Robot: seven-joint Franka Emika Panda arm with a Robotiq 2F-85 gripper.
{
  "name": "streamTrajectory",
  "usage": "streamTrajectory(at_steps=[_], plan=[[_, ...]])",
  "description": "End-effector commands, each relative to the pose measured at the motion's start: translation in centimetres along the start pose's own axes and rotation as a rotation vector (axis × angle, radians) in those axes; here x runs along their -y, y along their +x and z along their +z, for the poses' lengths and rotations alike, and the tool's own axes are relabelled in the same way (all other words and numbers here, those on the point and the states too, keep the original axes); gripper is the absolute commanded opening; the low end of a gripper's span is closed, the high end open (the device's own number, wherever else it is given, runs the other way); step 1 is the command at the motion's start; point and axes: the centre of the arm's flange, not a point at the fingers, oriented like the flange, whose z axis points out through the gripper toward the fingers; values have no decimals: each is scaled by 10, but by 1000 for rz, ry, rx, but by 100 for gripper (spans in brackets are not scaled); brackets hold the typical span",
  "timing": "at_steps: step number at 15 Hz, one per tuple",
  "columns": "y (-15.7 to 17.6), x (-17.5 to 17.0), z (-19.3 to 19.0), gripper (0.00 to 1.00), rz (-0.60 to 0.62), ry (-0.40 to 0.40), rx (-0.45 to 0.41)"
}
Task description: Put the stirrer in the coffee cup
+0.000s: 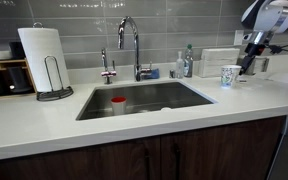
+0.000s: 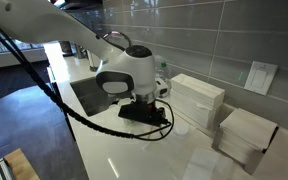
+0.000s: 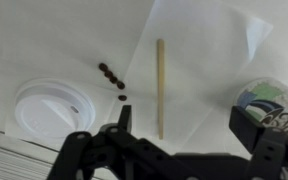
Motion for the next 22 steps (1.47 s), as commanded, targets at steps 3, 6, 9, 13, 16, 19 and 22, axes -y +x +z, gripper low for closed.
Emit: streamTrajectory(at_steps=[3,6,9,13,16,19,22], plan=[[5,-12,36,100,13,-35,-103],[12,-13,44,100,38,-27,-141],[18,-14,50,100,38,-24,-163],[20,-24,57,79,45,-28,-166],[18,-27,62,58,44,-24,-156],[17,-23,67,56,36,-17,-152],[21,-22,63,46,28,-20,-161]])
